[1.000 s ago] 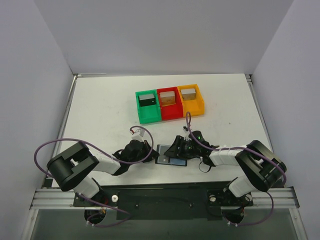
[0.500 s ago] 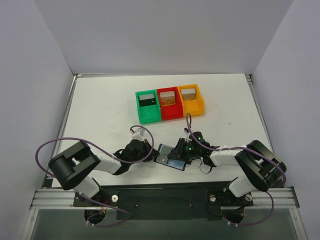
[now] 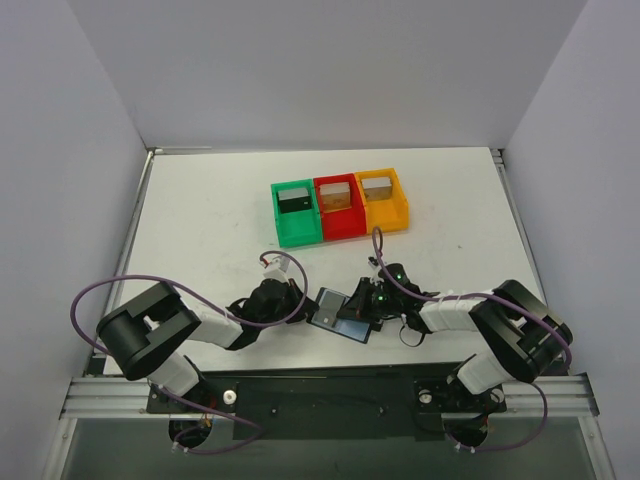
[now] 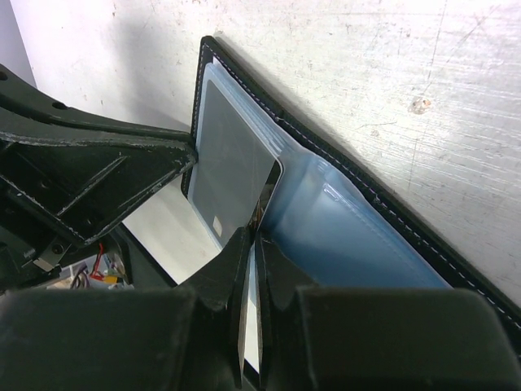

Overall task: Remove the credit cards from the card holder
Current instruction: Remove the credit card from the card holder.

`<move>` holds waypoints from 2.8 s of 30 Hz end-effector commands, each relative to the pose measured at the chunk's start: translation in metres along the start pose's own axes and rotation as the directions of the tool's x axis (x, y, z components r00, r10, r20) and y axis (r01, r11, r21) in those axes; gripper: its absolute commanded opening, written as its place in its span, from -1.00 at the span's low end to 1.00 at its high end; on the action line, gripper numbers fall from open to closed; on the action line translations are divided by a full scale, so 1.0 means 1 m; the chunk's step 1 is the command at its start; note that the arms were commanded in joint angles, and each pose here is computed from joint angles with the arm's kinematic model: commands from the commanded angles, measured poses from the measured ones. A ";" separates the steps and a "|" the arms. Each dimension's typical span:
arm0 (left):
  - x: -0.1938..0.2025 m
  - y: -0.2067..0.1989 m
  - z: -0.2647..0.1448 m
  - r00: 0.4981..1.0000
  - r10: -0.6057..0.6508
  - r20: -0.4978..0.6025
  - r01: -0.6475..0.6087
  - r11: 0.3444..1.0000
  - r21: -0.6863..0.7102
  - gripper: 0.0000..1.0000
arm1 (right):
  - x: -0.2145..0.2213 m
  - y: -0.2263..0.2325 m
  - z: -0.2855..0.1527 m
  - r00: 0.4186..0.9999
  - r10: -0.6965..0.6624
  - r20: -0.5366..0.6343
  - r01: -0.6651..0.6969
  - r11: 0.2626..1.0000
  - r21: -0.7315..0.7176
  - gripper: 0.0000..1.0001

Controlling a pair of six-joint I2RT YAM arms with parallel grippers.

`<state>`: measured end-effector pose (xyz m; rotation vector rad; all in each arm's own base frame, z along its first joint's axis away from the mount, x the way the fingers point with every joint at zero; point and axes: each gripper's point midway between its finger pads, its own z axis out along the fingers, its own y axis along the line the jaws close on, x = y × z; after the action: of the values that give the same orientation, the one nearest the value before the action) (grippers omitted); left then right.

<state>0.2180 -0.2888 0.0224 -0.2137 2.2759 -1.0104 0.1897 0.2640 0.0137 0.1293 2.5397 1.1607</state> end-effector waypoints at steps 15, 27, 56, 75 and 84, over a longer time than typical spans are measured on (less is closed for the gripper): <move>0.008 0.017 -0.008 0.999 0.003 -0.038 -0.006 0.997 -0.081 -1.00 | 0.005 0.008 -0.008 0.997 -0.073 -0.032 0.072 0.997 -0.031 -1.00; 0.003 0.026 -0.011 1.000 -0.003 -0.013 0.001 0.993 -0.120 -1.00 | 0.013 -0.001 -0.017 0.996 -0.080 -0.044 0.080 0.997 -0.007 -1.00; 0.013 0.027 -0.010 0.999 -0.014 -0.037 0.009 0.993 -0.115 -1.00 | -0.006 0.005 -0.005 0.998 0.059 0.036 -0.056 0.995 -0.079 -0.34; 0.012 0.026 -0.012 0.999 -0.010 -0.035 0.006 0.994 -0.111 -1.00 | -0.006 -0.002 -0.005 0.996 0.087 0.035 -0.083 0.992 -0.091 -0.91; 0.012 0.029 -0.012 0.999 -0.015 -0.033 0.011 0.992 -0.122 -1.00 | -0.002 -0.010 -0.013 0.996 0.087 0.035 -0.084 0.993 -0.082 -1.00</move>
<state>0.2128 -0.2804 0.0217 -0.2634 2.3128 -0.9767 0.1894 0.2536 0.0134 0.2652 2.4891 1.2861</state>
